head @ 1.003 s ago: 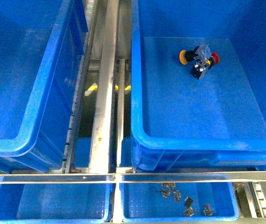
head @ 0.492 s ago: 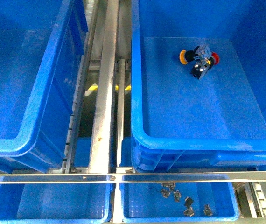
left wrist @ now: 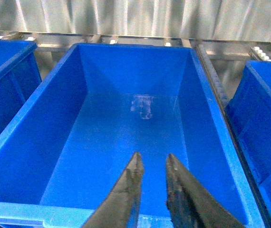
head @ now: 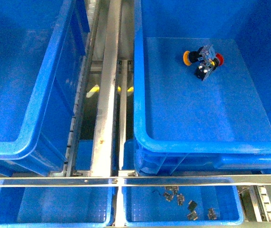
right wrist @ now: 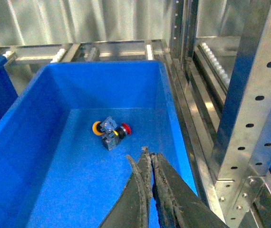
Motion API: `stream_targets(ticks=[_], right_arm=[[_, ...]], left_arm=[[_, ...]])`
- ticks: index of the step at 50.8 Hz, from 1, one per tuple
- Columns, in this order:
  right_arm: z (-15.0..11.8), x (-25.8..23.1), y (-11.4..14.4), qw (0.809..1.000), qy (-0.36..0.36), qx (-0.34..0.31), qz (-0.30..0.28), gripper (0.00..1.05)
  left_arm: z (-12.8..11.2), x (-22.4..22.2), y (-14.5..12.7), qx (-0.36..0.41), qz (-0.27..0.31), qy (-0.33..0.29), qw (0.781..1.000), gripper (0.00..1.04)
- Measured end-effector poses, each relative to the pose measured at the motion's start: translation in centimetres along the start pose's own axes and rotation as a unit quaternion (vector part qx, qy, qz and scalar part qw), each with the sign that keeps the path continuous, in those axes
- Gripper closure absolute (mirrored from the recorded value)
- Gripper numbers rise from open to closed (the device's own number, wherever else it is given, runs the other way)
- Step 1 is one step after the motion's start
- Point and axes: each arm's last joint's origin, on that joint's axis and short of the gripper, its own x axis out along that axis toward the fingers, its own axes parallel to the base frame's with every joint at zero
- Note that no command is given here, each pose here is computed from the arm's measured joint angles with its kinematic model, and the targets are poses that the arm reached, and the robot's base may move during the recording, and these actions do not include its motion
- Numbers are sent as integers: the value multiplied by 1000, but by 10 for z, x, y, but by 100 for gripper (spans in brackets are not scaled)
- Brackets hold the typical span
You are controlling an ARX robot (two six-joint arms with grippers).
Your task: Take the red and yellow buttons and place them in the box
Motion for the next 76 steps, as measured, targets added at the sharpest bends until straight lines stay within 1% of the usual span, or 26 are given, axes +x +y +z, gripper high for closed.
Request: stream_targets(ticks=[2,3,7,8,12,14,15,20,21,24,28,30,34,35,39,40,45,49,76], right_arm=[[0,0,0,1000,-1,0,0,101],[0,0,0,1000,-1,0,0,101],[0,0,0,1000,-1,0,0,101],[0,0,0,1000,-1,0,-1,101],[0,0,0,1000,-1,0,0,101],[0,0,0,1000,-1,0,0,101],[0,0,0,1000,-1,0,-1,99],[0,0,0,1000,-1,0,-1,81],[0,0,0,1000,-1,0,-1,80],[0,0,0,1000,-1,0,-1,69],[0,0,0,1000,-1,0,-1,57],[0,0,0,1000,-1,0,0,52],[0,0,0,1000,-1,0,-1,38],[0,0,0,1000,-1,0,-1,36],[0,0,0,1000,-1,0,-1,22],[0,0,0,1000,-1,0,-1,20],[0,0,0,1000,-1,0,0,5],[0,0,0,1000,-1,0,-1,6],[0,0,0,1000,-1,0,-1,6]], left_arm=[[0,0,0,0,0,0,1000,75],[0,0,0,0,0,0,1000,73],[0,0,0,0,0,0,1000,59],[0,0,0,0,0,0,1000,57],[0,0,0,0,0,0,1000,43],[0,0,0,0,0,0,1000,38],[0,0,0,0,0,0,1000,35],[0,0,0,0,0,0,1000,17],[0,0,0,0,0,0,1000,15],[0,0,0,0,0,0,1000,6],[0,0,0,0,0,0,1000,9],[0,0,0,0,0,0,1000,8],[0,0,0,0,0,0,1000,8],[0,0,0,0,0,0,1000,8],[0,0,0,0,0,0,1000,8],[0,0,0,0,0,0,1000,8],[0,0,0,0,0,0,1000,8],[0,0,0,0,0,0,1000,8],[0,0,0,0,0,0,1000,8]])
